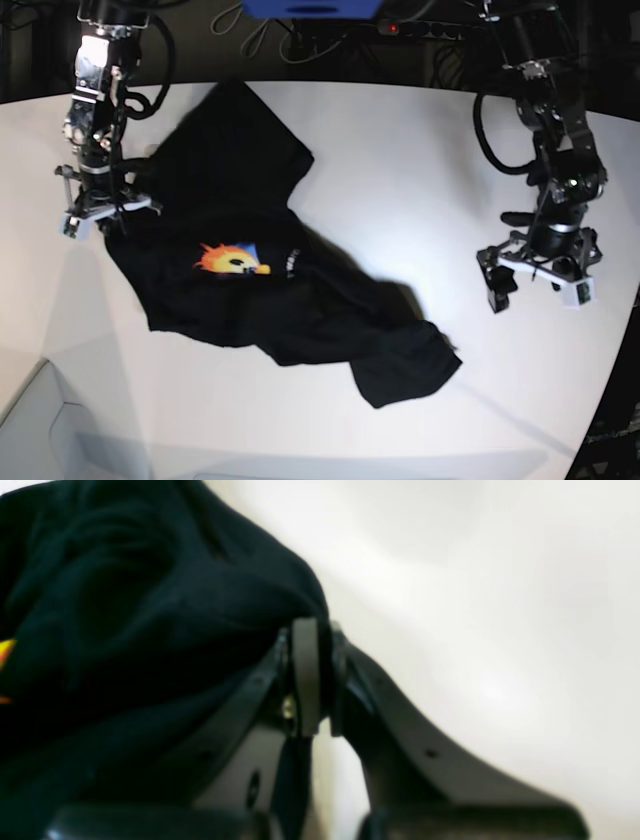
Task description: Layout the t-shirt on the table in an organized manner, then fold the t-shirt properly
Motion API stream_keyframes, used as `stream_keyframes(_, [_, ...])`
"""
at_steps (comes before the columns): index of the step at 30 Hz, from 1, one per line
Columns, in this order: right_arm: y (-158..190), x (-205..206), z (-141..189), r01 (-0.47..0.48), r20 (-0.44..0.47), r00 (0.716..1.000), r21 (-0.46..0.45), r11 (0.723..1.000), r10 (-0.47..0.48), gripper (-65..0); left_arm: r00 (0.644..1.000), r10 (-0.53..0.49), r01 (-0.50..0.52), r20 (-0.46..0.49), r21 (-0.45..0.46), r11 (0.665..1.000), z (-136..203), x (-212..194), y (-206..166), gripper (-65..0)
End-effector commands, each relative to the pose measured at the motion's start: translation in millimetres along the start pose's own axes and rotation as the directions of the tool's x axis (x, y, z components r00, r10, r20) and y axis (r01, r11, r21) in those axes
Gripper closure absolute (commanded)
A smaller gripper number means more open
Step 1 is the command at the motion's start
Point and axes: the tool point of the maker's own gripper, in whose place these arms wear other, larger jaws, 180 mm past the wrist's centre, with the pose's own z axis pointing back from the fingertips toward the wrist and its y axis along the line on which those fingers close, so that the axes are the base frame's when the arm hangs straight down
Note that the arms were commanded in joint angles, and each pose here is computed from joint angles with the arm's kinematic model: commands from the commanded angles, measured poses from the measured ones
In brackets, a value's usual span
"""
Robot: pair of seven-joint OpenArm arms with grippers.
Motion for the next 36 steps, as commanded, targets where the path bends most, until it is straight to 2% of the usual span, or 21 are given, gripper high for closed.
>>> stream_keyframes(1, [2, 16, 0, 0.000, 0.054, 0.999, 0.005, 1.000, 0.000, 0.0, 0.999, -0.007, 0.008, 0.049, -0.027, 1.000, -4, 18, -9, -65.0])
stream_keyframes(8, [-3, 3, 7, -0.010, 0.028, 1.000, -0.001, 1.000, 0.010, -0.6, 0.999, -0.024, 0.020, -0.040, -0.110, 0.994, -40, -1, -46, -65.0])
stream_keyframes(10, [-4, -3, 10, -0.013, 0.012, 1.000, -0.003, 1.000, 0.013, -5.6, 0.998, -0.029, 0.021, -0.063, -0.137, 0.990, -48, -7, -58, -65.0])
stream_keyframes(13, [-5, -5, 11, -0.016, -0.019, 1.000, -0.003, 1.000, 0.016, -16.4, 0.995, -0.045, 0.029, -0.086, -0.176, 0.984, -56, -13, -77, -65.0])
stream_keyframes(17, [-1, 6, 17, -0.020, -0.007, 1.000, 0.007, 1.000, 0.020, -30.4, 0.995, 0.028, -0.045, -0.094, -0.180, 0.983, -67, -9, -89, -65.0])
stream_keyframes(20, [0, 10, 22, -0.027, 0.009, 1.000, 0.010, 1.000, 0.027, -36.0, 0.992, 0.083, -0.099, -0.095, -0.173, 0.980, -76, -3, -93, -65.0])
stream_keyframes(24, [1, 15, 24, -0.028, 0.022, 0.999, 0.013, 1.000, 0.027, -36.6, 0.986, 0.107, -0.129, -0.129, -0.177, 0.976, -84, -12, -101, -65.0])
stream_keyframes(30, [3, 15, 25, -0.029, 0.021, 0.999, 0.017, 0.999, 0.028, -36.6, 0.955, 0.227, -0.257, -0.191, -0.150, 0.955, -94, -31, -108, -65.0])
stream_keyframes(36, [3, 15, 25, -0.029, 0.021, 0.999, 0.018, 0.999, 0.029, -36.6, 0.943, 0.254, -0.292, -0.216, -0.166, 0.942, -93, -41, -124, -65.0])
